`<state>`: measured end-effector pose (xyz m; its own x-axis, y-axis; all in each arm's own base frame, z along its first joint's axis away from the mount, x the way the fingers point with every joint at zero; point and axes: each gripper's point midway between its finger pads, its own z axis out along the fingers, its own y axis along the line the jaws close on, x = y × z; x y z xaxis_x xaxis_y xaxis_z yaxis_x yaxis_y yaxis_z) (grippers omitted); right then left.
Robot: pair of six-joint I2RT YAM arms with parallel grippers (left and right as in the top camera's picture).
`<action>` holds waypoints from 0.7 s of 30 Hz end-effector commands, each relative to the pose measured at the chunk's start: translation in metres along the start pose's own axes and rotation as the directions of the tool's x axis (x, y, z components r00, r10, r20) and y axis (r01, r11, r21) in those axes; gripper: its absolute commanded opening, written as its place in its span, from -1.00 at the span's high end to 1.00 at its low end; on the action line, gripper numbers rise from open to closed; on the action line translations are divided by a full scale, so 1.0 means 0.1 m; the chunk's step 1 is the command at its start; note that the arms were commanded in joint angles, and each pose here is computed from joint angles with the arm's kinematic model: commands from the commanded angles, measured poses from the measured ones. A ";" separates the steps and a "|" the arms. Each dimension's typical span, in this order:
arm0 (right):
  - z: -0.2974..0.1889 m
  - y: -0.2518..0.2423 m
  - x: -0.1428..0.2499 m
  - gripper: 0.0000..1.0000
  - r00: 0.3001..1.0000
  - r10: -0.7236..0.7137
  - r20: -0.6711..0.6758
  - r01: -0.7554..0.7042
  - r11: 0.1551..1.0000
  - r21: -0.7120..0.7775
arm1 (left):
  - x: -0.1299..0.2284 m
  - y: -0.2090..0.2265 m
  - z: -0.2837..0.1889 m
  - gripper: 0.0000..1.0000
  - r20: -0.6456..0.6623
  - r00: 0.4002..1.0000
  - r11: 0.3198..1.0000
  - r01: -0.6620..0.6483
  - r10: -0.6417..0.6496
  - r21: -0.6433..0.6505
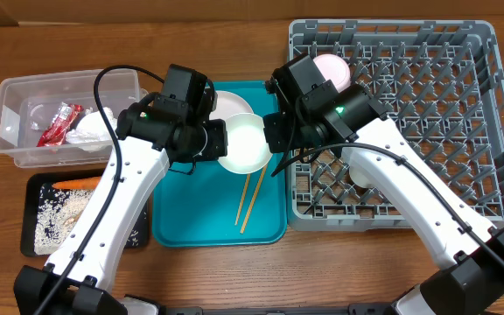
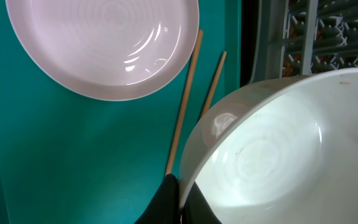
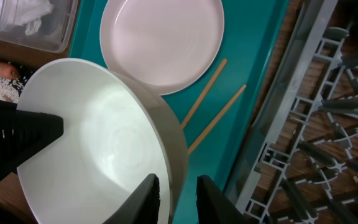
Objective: Sort waste into correct bins and load items into the dishwasher
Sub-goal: 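Close the right gripper on the white bowl rim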
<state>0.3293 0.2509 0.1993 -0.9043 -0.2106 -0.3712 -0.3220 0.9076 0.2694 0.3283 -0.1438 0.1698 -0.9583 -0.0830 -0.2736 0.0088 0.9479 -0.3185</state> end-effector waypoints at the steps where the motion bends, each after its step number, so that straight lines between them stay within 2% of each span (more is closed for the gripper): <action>1: 0.05 0.00 0.03 0.53 1.000 -0.001 -0.016 0.001 1.000 0.005 | -0.04 -0.06 -0.08 0.92 0.026 1.000 1.000 -0.002 0.001 0.011; 17: 0.06 0.00 0.03 0.69 1.000 0.018 -0.014 -0.018 1.000 0.005 | -0.04 -0.06 -0.08 0.91 0.026 1.000 1.000 -0.002 0.002 0.011; 21: 0.06 0.00 0.02 0.81 1.000 0.017 -0.013 -0.017 1.000 0.005 | -0.05 -0.06 -0.08 0.92 0.026 1.000 1.000 -0.002 0.001 0.012</action>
<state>0.3295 0.2512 0.1950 -0.9138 -0.1969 -0.3553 -0.3029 0.9130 0.2731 0.3285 -0.1439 0.1699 -0.9581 -0.0830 -0.2742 0.0091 0.9478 -0.3187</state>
